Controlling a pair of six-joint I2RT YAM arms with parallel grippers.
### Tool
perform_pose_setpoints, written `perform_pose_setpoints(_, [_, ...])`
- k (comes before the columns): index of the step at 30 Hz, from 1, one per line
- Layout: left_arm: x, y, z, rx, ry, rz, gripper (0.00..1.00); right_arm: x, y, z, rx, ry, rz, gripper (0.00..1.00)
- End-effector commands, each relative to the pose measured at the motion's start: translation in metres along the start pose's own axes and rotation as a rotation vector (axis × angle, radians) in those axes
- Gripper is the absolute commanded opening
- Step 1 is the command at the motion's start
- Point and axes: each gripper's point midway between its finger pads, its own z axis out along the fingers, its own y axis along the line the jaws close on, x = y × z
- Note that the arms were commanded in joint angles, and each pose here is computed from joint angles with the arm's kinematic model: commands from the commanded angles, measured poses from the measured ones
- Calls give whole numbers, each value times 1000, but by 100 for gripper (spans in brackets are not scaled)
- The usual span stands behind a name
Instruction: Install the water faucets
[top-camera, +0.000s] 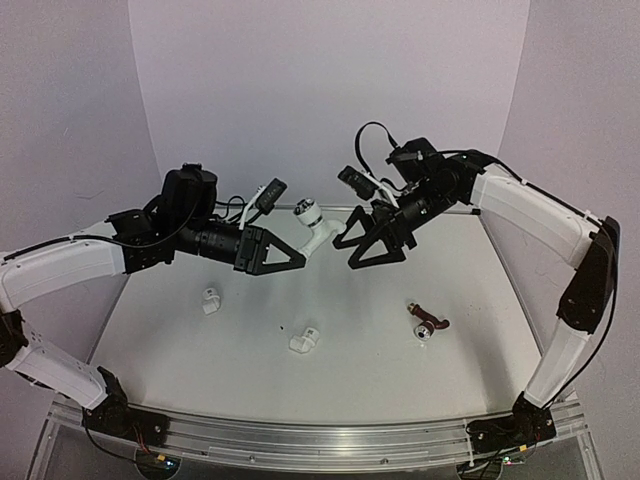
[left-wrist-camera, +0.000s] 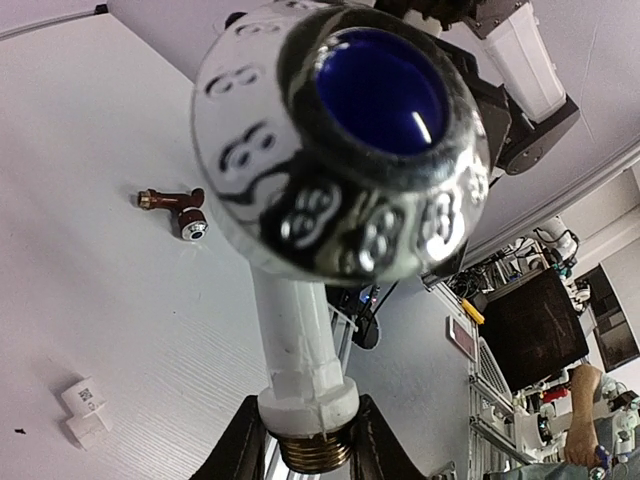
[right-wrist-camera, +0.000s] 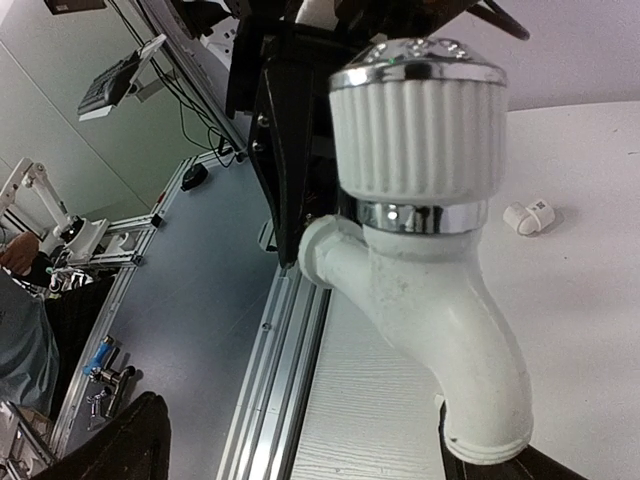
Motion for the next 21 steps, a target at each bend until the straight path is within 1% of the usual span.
perform_pose_setpoints(1, [-6,-27,-4,94,-28,85,0,-14,0,-2,-36,-37,9,86])
perform_pose_setpoints(4, [-7,-32,-7,103,-32,92,0,-7,-8,1,-21,-19,30,84])
perform_pose_setpoints(9, [-7,-38,-16,97,-51,98,0,3,-19,0,66,33,8,82])
perform_pose_setpoints(12, [-4,-37,-13,109,-29,82,0,-3,-16,1,29,8,15,80])
perform_pose_setpoints(15, [-1,-36,-7,135,4,66,0,-14,-9,3,-37,-31,29,76])
perform_pose_setpoints(18, [-1,-37,-5,142,15,60,0,-19,0,7,-75,-42,19,73])
perform_pose_setpoints(19, [-2,-38,-4,148,19,57,0,-21,7,12,-93,-39,11,70])
perform_pose_setpoints(21, [-1,-41,-4,162,27,54,0,-21,12,16,-99,-31,2,67])
